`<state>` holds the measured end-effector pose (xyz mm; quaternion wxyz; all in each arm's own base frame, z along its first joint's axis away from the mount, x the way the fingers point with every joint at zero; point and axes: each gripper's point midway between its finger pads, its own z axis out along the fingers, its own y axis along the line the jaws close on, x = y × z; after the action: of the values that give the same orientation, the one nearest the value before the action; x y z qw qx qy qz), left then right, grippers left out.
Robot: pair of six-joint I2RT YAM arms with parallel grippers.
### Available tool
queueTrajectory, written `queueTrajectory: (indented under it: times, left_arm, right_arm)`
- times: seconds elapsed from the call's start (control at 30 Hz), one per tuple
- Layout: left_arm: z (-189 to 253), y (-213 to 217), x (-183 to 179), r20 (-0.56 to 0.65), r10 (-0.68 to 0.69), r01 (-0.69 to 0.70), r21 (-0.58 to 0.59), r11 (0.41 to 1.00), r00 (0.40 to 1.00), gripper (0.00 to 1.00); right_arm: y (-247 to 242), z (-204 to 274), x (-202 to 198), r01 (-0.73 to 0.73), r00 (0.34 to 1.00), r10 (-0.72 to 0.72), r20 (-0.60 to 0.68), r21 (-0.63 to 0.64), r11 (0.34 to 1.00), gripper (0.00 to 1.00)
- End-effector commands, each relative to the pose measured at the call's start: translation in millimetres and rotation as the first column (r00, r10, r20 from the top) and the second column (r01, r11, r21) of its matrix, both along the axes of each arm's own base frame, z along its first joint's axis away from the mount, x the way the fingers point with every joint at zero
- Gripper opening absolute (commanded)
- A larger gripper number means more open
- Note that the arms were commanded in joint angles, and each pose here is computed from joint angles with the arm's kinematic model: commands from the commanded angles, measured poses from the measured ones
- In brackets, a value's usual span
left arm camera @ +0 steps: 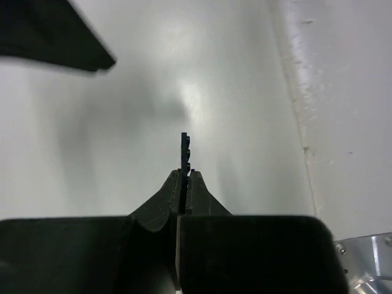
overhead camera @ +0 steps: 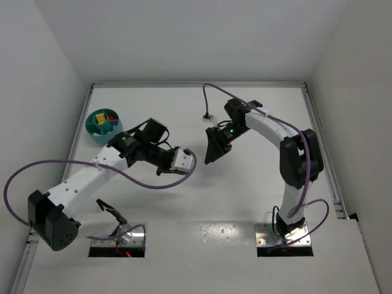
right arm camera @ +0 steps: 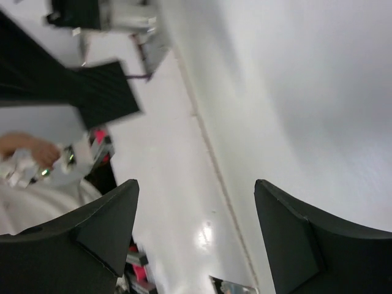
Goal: Sort the legos into containers by color
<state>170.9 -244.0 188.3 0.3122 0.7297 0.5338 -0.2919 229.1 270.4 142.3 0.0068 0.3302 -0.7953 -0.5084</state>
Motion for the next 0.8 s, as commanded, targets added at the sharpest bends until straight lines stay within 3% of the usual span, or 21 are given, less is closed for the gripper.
queueTrajectory:
  times: [0.0,0.07,0.17,0.2,0.27,0.3,0.33,0.37,0.4,0.47,0.5,0.57,0.63,0.77]
  left_arm:
    - [11.7,33.3,29.9,0.027,0.249,-0.248,-0.012,0.969,0.968,0.0]
    - [26.3,54.4,48.7,0.076,0.366,-0.364,-0.045,0.93,0.927,0.0]
    - [33.6,109.4,85.8,0.119,0.601,-0.597,-0.07,0.799,0.791,0.0]
    - [33.5,136.8,99.2,0.119,0.698,-0.695,-0.075,0.715,0.706,0.0]
    - [35.2,165.1,111.8,0.143,0.763,-0.762,-0.08,0.643,0.63,0.0]
    - [52.8,220.2,137.1,0.143,0.862,-0.859,-0.102,0.502,0.486,0.0]
    - [58.3,235.7,145.2,0.132,0.883,-0.878,-0.113,0.465,0.45,0.0]
    - [45.7,231.3,146.7,0.082,0.876,-0.873,-0.082,0.48,0.474,0.0]
    - [65.1,266.5,157.7,0.081,0.918,-0.911,-0.116,0.396,0.389,0.0]
    - [52.5,295.7,174.3,-0.059,0.938,-0.938,-0.078,0.337,0.342,0.0]
    - [74.3,332.6,181.8,-0.061,0.961,-0.958,-0.115,0.263,0.271,0.0]
    - [76.1,357.5,189.3,-0.113,0.949,-0.951,-0.13,0.279,0.294,0.0]
    - [70.2,395.6,203.9,-0.172,0.955,-0.969,-0.096,0.23,0.243,0.0]
    - [53.2,427.1,220.1,-0.175,0.96,-0.976,-0.028,0.216,0.218,0.0]
  right_arm:
    - [-15.7,-9.6,45.4,0.171,0.979,-0.159,0.13,-0.083,0.982,0.77]
    - [-20.5,-12.6,49.8,0.178,0.977,-0.164,0.139,-0.099,0.979,0.77]
    - [-27.6,-22.8,50.2,0.139,0.987,-0.125,0.104,-0.14,0.98,0.77]
    - [-27.7,-24.3,50.6,0.133,0.988,-0.119,0.1,-0.143,0.981,0.77]
    - [-26.8,-25.4,53.1,0.133,0.988,-0.119,0.099,-0.144,0.981,0.77]
    - [-29.4,-25.4,55.3,0.142,0.987,-0.128,0.099,-0.143,0.979,0.77]
    - [-29.4,-25.4,55.3,0.142,0.987,-0.128,0.099,-0.143,0.979,0.77]
    - [-29.4,-25.4,55.3,0.142,0.987,-0.128,0.099,-0.143,0.979,0.77]
    - [-29.6,-25.7,55.6,0.136,0.987,-0.121,0.108,-0.14,0.981,0.77]
    - [-29.8,-23.0,55.8,0.131,0.986,-0.115,0.124,-0.133,0.982,0.77]
    - [-29.8,-23.0,55.8,0.131,0.986,-0.115,0.124,-0.133,0.982,0.77]
    - [-29.9,-20.0,55.7,0.133,0.984,-0.116,0.132,-0.128,0.983,0.77]
    - [-30.3,-20.6,56.2,0.122,0.984,-0.103,0.148,-0.123,0.985,0.77]
    - [-31.0,-19.1,54.2,0.123,0.982,-0.104,0.159,-0.117,0.986,0.77]
